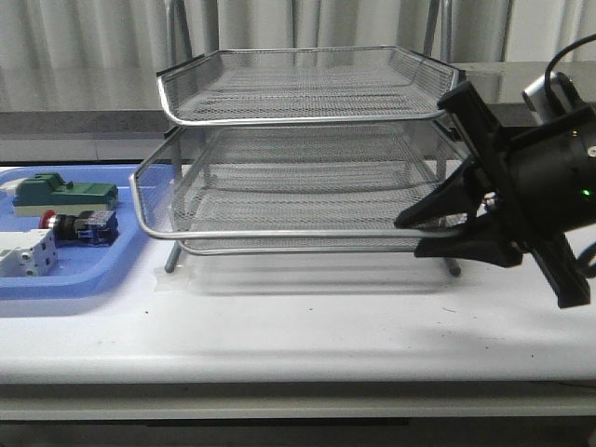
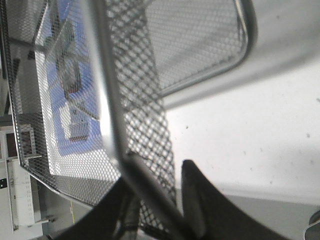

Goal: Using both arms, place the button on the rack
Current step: 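Reach the right gripper to the middle rack tier's front edge, then pull the middle wire tier out toward the robot with the right gripper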

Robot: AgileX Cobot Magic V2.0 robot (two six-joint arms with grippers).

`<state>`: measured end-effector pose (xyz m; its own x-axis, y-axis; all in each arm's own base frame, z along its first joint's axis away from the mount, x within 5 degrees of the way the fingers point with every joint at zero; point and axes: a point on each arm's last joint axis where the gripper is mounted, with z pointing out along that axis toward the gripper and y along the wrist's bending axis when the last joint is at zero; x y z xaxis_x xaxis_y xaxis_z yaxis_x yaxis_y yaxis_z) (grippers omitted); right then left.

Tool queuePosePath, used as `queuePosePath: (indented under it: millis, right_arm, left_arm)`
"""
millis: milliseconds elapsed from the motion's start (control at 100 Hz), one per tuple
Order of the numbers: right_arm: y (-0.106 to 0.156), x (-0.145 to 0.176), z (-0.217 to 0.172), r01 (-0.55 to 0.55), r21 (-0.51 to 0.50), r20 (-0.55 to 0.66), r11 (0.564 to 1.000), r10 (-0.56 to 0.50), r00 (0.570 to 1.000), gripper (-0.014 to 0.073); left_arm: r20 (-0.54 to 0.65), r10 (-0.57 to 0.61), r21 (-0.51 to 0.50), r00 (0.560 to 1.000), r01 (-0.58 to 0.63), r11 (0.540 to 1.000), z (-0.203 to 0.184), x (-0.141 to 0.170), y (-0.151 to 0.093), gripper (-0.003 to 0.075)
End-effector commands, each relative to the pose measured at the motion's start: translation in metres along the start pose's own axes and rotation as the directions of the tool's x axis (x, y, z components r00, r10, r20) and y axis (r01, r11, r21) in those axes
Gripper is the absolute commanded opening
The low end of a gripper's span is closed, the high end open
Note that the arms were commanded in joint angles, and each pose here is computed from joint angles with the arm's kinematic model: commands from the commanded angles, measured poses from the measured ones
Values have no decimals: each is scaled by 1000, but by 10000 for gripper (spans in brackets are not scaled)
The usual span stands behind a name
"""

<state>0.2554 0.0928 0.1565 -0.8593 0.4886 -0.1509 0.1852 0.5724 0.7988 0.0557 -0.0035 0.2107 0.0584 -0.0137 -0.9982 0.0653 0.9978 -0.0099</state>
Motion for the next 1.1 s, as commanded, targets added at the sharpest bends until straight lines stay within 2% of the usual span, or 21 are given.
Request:
queuePosePath:
  millis: [0, 190, 360, 480, 650, 720, 790, 1090]
  right_arm:
    - [-4, 23, -11, 165, 24, -75, 986, -163, 984, -27]
    - [-9, 43, -30, 172, 22, -66, 985, -171, 983, -27]
    - [-7, 47, -39, 194, 24, -33, 981, -194, 981, -20]
    - [-5, 47, -41, 208, 20, -20, 978, -208, 978, 92]
    - [-4, 47, -42, 225, 16, -18, 974, -225, 974, 386]
    - [-4, 47, -42, 248, 12, -19, 969, -248, 969, 465]
    - [-2, 48, -44, 264, 5, -15, 964, -264, 964, 495]
    - [9, 54, -63, 375, 6, 14, 927, -375, 927, 495]
  left_arm:
    - [68, -14, 19, 998, 13, 1000, -1, 7, -1, -20]
    - [68, -14, 19, 998, 13, 1000, -1, 7, -1, -20]
    - [68, -14, 19, 998, 13, 1000, -1, 7, -1, -20]
    - [68, -14, 19, 998, 13, 1000, -1, 7, -1, -20]
    - [68, -14, 19, 998, 13, 1000, -1, 7, -1, -20]
    - [68, -14, 19, 998, 13, 1000, -1, 7, -1, -20]
    - [68, -14, 19, 998, 13, 1000, -1, 7, -1, -20]
    - [68, -14, 19, 998, 13, 1000, -1, 7, -1, -20]
